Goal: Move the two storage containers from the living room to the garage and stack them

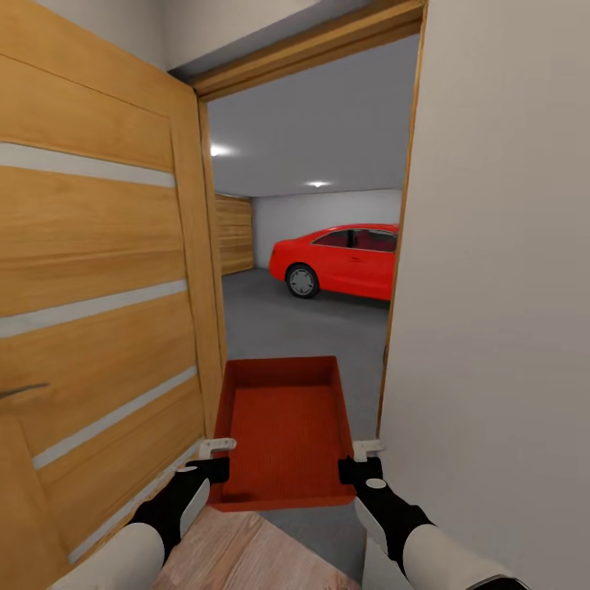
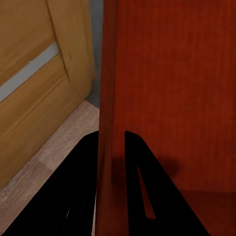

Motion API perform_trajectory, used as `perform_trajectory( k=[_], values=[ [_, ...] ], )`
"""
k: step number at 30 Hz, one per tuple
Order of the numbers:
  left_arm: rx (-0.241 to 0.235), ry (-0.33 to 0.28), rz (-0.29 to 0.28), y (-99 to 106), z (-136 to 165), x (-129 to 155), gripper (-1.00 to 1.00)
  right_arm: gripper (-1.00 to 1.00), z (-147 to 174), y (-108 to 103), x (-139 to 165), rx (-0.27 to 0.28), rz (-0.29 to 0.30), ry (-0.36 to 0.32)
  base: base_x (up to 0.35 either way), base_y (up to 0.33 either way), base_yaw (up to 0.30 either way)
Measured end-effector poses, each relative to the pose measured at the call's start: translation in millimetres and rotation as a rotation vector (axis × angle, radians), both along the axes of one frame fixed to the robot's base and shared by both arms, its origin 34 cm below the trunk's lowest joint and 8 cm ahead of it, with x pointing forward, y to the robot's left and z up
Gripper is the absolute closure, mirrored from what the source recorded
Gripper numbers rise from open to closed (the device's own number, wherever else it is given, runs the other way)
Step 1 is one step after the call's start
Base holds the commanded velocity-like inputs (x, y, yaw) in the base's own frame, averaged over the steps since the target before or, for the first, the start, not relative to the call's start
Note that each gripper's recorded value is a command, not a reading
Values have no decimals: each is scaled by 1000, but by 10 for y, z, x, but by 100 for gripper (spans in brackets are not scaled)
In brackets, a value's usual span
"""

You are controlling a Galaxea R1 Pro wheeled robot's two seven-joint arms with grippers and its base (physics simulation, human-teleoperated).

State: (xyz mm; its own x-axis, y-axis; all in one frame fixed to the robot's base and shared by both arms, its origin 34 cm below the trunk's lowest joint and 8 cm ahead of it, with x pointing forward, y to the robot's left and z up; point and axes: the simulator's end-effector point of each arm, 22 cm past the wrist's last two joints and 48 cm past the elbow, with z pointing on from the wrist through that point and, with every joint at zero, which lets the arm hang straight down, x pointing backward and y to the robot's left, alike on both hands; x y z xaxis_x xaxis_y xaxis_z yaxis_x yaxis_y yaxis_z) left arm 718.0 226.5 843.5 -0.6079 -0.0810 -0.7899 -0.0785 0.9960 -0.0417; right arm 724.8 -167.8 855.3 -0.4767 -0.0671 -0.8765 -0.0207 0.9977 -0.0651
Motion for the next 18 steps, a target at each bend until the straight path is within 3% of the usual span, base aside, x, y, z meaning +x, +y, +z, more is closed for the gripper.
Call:
perform_trajectory(
  k=[4, 18],
  values=[
    [0, 0, 0, 1, 1, 0, 100, 100, 1, 1, 1, 0, 0, 0, 0, 0, -164],
    [0, -2, 1, 2, 7, 3, 100, 100, 6, 2, 4, 0, 1, -1, 0, 0, -6]
  ],
)
